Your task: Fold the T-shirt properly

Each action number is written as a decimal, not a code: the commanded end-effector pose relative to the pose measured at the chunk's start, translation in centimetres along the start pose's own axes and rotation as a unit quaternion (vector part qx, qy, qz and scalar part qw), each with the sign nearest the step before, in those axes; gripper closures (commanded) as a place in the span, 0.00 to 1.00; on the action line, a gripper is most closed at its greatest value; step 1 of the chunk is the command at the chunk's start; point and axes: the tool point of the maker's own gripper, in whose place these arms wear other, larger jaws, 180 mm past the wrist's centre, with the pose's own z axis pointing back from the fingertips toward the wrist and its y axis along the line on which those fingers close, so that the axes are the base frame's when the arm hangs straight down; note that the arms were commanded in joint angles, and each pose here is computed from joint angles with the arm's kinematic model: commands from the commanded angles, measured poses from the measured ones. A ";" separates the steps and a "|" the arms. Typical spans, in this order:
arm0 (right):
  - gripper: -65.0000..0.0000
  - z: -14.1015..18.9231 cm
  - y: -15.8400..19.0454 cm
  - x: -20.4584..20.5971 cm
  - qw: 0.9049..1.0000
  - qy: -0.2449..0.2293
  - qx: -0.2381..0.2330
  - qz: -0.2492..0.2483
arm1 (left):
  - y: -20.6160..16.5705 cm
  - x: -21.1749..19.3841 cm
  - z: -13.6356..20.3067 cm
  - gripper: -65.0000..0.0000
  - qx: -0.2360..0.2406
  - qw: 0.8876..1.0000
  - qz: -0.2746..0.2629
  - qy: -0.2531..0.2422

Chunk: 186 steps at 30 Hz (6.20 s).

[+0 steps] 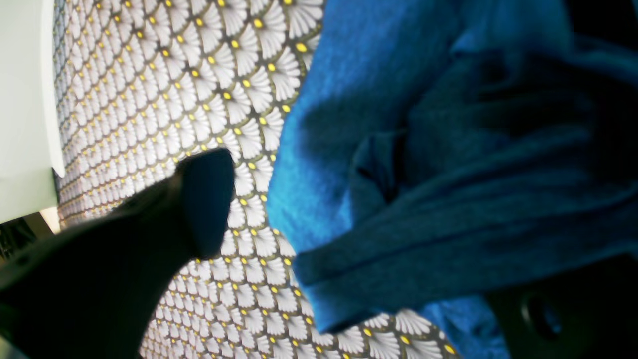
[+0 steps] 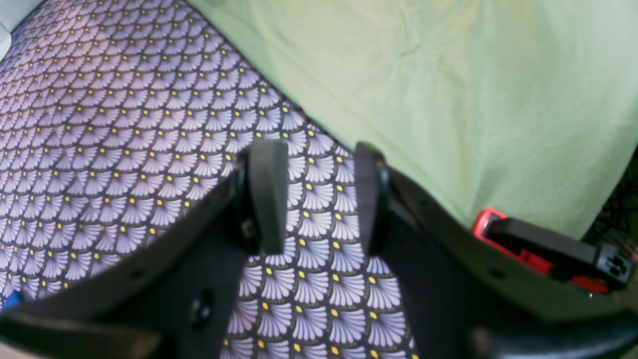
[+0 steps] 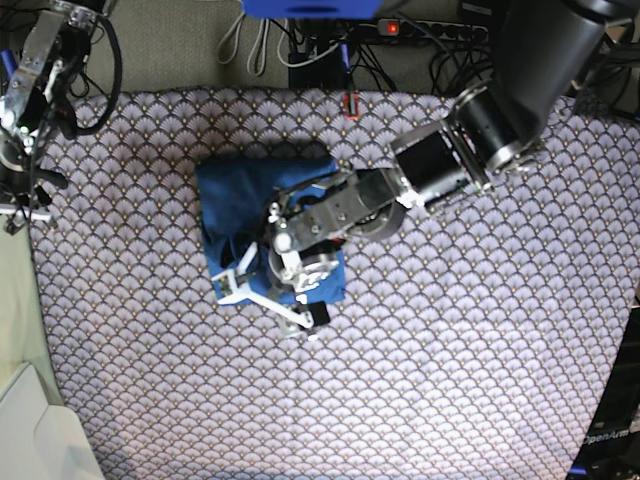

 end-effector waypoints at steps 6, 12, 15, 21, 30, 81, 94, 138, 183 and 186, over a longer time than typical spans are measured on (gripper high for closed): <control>0.64 0.1 0.3 1.6 1.000 -0.028 0.006 0.005 | 1.9 1.5 0.6 0.19 0.023 1.000 0.002 -0.018; 0.64 0.1 0.3 1.6 1.000 -0.028 0.006 0.005 | 1.8 1.6 0.7 0.19 0.022 1.000 0.001 -0.017; 0.64 0.1 0.3 1.6 1.000 -0.028 0.006 0.005 | 1.8 1.6 0.7 0.26 0.022 1.000 0.001 -0.016; 0.64 0.1 0.3 1.6 1.000 -0.028 0.006 0.005 | 1.8 1.3 0.5 0.90 0.023 1.000 0.003 -0.012; 0.64 0.1 0.3 1.6 1.000 -0.028 0.006 0.005 | 1.8 0.6 0.7 1.00 0.024 1.000 0.006 0.015; 0.64 0.2 0.6 1.0 1.000 -0.023 0.007 -0.005 | 8.3 2.3 3.2 0.06 0.111 0.991 0.066 0.026; 0.64 0.1 1.0 1.5 1.000 -0.027 0.009 -0.010 | 9.0 -0.5 2.5 0.06 0.138 0.985 0.048 0.088; 0.64 0.1 0.9 1.2 1.000 -0.024 0.009 -0.010 | 12.4 -2.2 5.8 0.00 0.136 0.983 0.118 0.038; 0.64 6.8 17.0 -4.3 0.958 0.023 0.276 0.072 | 20.0 -20.5 10.5 0.00 0.179 0.949 0.089 0.242; 0.64 8.1 19.5 -5.0 0.947 0.027 0.311 0.076 | 18.7 -25.3 11.6 0.00 0.185 0.931 0.063 0.309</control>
